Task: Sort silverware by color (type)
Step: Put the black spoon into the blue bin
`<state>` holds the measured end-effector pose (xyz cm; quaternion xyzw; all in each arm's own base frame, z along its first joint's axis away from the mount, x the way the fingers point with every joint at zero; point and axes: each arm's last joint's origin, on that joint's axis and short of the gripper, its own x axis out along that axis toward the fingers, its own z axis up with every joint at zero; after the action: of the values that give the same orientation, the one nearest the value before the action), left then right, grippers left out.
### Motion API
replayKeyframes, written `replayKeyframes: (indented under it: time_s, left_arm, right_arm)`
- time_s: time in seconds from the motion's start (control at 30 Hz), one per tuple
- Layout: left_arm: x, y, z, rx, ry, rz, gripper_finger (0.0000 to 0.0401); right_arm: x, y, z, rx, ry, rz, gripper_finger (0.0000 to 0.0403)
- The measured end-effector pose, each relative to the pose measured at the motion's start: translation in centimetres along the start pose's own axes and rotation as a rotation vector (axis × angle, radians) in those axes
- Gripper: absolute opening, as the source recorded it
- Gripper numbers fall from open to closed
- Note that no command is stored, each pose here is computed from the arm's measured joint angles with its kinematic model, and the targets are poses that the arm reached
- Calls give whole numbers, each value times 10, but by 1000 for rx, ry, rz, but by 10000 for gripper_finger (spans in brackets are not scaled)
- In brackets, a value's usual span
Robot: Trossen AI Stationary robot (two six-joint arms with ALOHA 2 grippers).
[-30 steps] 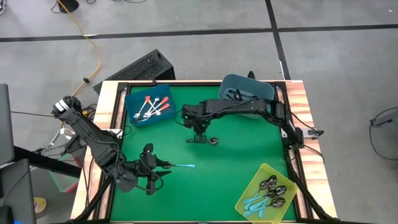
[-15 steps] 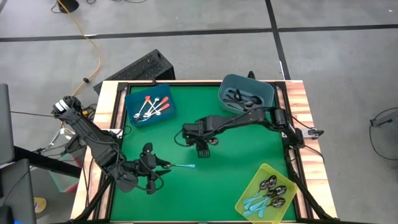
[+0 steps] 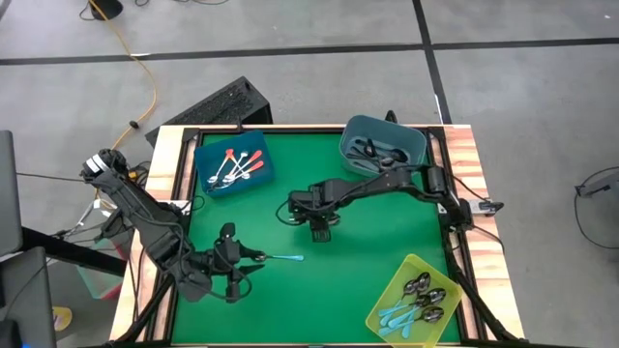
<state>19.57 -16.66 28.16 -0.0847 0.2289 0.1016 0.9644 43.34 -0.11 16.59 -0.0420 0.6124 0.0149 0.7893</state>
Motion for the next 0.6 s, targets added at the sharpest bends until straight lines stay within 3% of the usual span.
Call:
replayKeyframes:
  time_s: [0.4,0.6]
  left_arm:
    - [0,0,0,-10,-1,1,116]
    - [0,0,0,-10,-5,6,116]
  right_arm:
    - [17,-8,-10,3,-4,-3,206]
    - [18,-9,-9,57,-13,-9,135]
